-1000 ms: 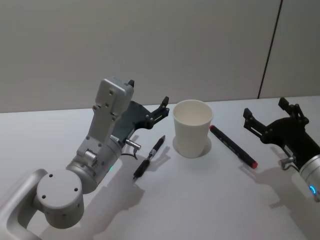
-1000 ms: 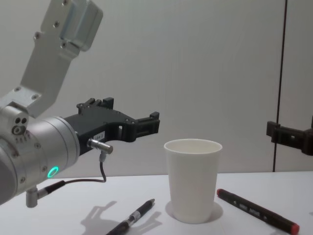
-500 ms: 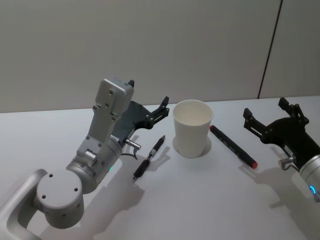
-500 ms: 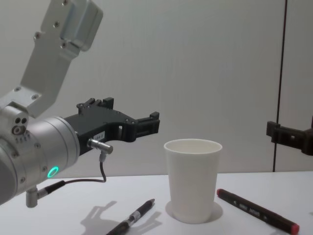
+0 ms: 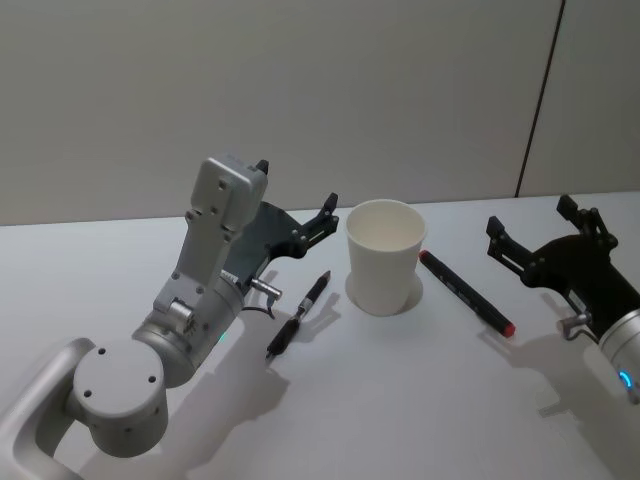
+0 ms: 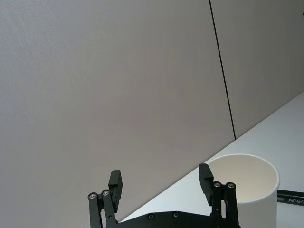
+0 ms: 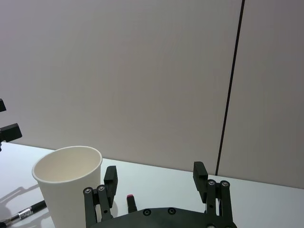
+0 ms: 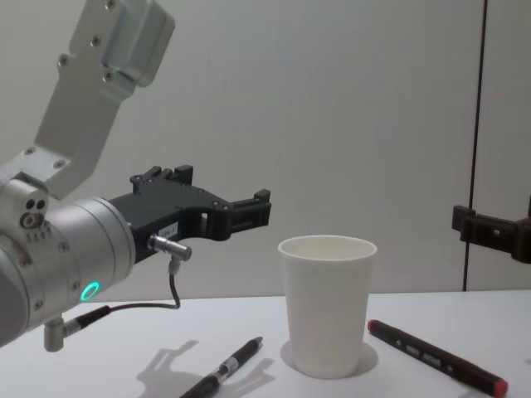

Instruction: Place the pen into the pen holder.

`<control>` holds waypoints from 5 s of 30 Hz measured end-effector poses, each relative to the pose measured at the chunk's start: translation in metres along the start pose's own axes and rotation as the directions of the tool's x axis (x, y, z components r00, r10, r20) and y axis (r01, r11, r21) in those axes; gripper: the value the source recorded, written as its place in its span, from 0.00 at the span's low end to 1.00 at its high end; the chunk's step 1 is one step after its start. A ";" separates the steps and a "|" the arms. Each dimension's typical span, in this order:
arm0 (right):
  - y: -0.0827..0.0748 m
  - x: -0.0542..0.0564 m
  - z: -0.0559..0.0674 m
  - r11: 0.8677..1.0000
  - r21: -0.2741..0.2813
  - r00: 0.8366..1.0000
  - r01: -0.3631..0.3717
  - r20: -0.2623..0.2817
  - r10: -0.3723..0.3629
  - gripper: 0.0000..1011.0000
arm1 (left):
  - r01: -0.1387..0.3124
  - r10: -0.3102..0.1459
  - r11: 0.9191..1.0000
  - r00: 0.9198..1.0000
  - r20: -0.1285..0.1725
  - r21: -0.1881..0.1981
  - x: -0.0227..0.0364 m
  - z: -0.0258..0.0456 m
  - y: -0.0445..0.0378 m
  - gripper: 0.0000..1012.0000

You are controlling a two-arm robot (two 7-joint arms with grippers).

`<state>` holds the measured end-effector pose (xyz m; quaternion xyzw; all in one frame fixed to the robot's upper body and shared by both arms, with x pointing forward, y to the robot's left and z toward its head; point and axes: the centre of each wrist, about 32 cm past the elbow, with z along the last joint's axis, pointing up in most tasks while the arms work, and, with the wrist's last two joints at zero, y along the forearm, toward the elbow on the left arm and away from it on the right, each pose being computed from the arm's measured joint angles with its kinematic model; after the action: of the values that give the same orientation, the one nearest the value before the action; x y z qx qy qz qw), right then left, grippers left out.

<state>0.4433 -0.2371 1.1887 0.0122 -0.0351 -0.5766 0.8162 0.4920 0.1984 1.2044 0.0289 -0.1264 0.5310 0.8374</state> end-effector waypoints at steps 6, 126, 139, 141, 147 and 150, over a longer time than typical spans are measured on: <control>0.000 0.000 0.000 1.000 0.000 1.000 0.000 0.000 0.000 0.99 | 0.000 0.000 1.000 1.000 0.000 0.000 0.0000 0.0000 0.0000 0.99; 0.000 0.000 0.000 1.000 0.000 1.000 0.000 0.000 0.000 0.99 | 0.000 0.000 1.000 1.000 0.000 0.000 0.0000 0.0000 0.0000 0.99; 0.000 0.000 0.000 1.000 0.000 1.000 0.000 0.000 0.000 0.99 | 0.000 0.000 1.000 1.000 0.000 0.000 0.0000 0.0000 0.0000 0.99; 0.000 0.000 0.000 1.000 0.000 1.000 0.000 0.000 0.000 0.99 | 0.000 0.000 1.000 1.000 0.000 0.000 0.0000 0.0000 0.0000 0.99; 0.000 0.000 0.000 1.000 0.000 1.000 0.000 0.000 0.000 0.99 | 0.000 0.000 1.000 1.000 0.000 0.000 0.0000 0.0000 0.0000 0.99; 0.000 0.000 0.000 1.000 0.000 1.000 0.000 0.000 0.000 0.99 | 0.000 0.000 1.000 1.000 0.000 0.000 0.0000 0.0000 0.0000 0.99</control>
<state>0.4433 -0.2371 1.1887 0.0122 -0.0351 -0.5766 0.8162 0.4920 0.1984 1.2044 0.0289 -0.1265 0.5311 0.8373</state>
